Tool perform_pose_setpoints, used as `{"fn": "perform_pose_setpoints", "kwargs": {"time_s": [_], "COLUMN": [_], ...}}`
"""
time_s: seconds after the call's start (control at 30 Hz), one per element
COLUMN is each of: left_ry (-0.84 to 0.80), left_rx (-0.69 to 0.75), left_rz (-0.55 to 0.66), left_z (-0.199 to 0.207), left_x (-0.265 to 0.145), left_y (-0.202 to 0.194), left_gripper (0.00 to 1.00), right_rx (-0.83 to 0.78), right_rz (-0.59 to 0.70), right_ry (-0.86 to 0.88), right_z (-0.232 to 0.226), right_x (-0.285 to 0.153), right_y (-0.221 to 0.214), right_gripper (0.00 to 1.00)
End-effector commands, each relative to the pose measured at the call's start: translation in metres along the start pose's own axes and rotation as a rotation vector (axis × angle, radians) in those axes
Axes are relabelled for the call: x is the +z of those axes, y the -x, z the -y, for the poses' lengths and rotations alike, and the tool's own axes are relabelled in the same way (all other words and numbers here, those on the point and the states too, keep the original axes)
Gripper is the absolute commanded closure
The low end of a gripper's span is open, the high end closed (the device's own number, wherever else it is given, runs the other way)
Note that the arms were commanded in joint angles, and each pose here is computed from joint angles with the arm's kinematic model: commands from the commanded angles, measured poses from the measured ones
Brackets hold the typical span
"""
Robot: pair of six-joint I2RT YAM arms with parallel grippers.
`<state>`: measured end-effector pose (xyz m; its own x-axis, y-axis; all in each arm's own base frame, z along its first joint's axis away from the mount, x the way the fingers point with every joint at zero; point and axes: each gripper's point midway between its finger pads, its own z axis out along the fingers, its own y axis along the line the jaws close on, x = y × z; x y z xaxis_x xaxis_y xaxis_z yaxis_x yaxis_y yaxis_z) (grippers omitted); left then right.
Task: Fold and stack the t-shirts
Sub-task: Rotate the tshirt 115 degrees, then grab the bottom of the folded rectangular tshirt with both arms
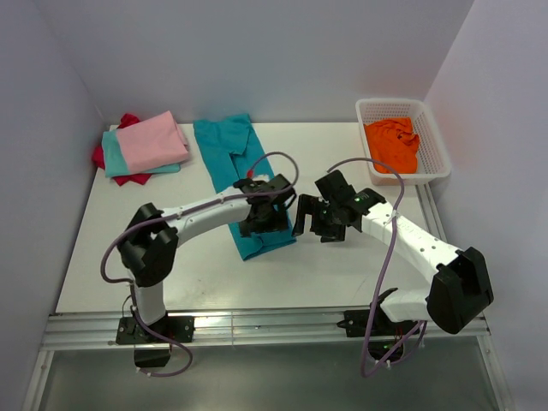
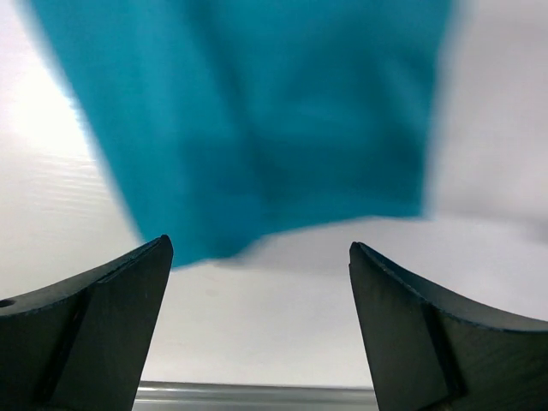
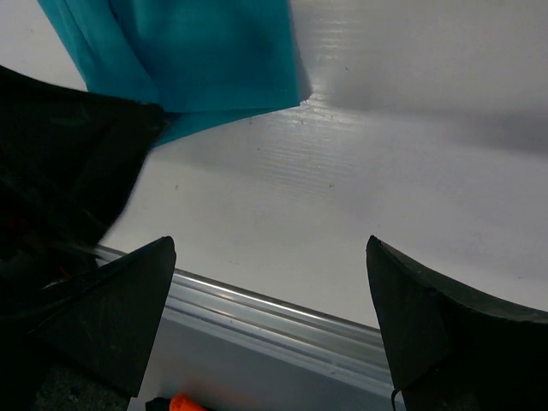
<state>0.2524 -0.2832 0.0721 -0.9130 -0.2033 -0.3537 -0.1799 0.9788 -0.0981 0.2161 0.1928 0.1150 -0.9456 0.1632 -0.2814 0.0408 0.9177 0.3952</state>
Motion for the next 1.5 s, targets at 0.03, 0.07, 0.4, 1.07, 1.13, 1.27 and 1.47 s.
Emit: {"fn": "perform_pose_setpoints", "kwargs": {"time_s": [0.03,0.07,0.4,1.07,1.13,1.27,1.47], "left_ry": [-0.026,-0.007,0.011,-0.079,-0.089,-0.087,-0.131], "left_rx": [0.210,0.244,0.021,-0.225,-0.230,-0.232,-0.245], "left_rz": [-0.009,-0.025,0.121,0.093,0.061,0.045,0.021], "left_z": [0.046,0.047,-0.016,-0.085,-0.085,-0.083,-0.072], "left_x": [-0.009,-0.007,-0.046,-0.018,-0.009,-0.002,0.007], "left_y": [-0.017,-0.023,0.009,0.003,-0.007,-0.011,-0.015], "left_gripper": [0.09,0.09,0.06,0.08,0.09,0.09,0.10], "right_rx": [-0.024,-0.022,-0.036,-0.046,-0.046,-0.040,-0.034], "right_rz": [0.028,0.034,0.031,0.006,0.001,-0.008,-0.040], "right_ry": [0.004,0.009,0.013,0.007,-0.008,-0.023,-0.053], "right_z": [-0.003,-0.006,-0.011,-0.019,-0.018,-0.014,-0.003], "right_x": [-0.001,-0.003,0.001,0.025,0.031,0.043,0.058], "right_y": [0.008,0.011,0.017,0.030,0.033,0.034,0.026], "right_gripper": [0.01,0.01,0.01,0.01,0.01,0.02,0.02]}}
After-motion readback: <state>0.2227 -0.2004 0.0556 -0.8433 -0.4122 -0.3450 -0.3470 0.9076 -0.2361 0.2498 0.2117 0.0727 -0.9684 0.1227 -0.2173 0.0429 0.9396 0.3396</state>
